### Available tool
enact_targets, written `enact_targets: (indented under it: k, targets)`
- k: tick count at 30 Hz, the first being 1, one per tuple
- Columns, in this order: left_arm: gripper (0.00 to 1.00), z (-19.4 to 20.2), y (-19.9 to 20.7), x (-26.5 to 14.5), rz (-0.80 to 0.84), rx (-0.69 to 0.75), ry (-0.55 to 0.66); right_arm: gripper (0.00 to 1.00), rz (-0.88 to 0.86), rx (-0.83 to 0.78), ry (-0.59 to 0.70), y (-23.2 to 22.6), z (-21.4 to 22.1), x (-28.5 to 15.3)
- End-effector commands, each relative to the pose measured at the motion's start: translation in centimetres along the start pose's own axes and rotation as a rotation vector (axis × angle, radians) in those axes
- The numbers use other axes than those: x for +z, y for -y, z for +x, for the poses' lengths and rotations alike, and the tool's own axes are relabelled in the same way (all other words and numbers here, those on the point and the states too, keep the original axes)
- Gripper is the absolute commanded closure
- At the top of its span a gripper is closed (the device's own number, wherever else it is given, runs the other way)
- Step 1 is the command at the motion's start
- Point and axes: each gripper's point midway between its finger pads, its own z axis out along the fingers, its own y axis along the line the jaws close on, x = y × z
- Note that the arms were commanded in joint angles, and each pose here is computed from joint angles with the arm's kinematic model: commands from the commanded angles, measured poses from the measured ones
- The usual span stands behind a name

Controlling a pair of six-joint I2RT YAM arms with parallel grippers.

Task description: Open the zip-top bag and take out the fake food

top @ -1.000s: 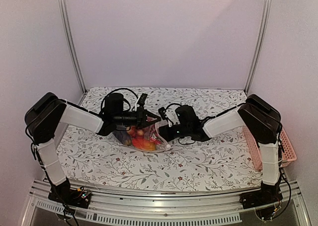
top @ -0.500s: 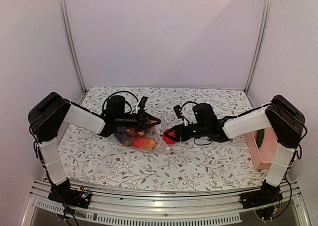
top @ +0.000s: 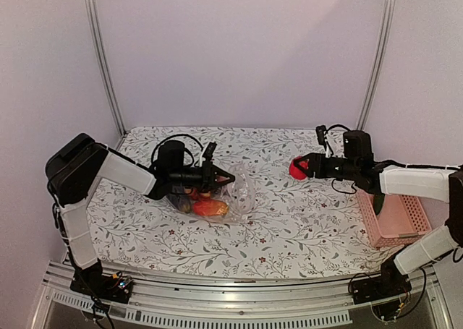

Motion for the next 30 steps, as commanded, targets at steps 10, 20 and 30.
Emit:
enact_targets:
  k: [10,20,30]
  targets:
    - [1.00,-0.7,-0.5,0.4,0.018,0.004,0.004,0.60,0.533,0.236,0.155,15.7,-1.0,-13.0]
    - [1.00,-0.8,-0.5,0.3,0.021,0.002,0.002,0.59,0.780,0.356,0.246,21.1,0.6,-18.8]
    - [1.00,-1.1,-0.4,0.3,0.026,0.001,0.006,0.47,0.820,0.373,0.171,23.3,2.7,-17.8]
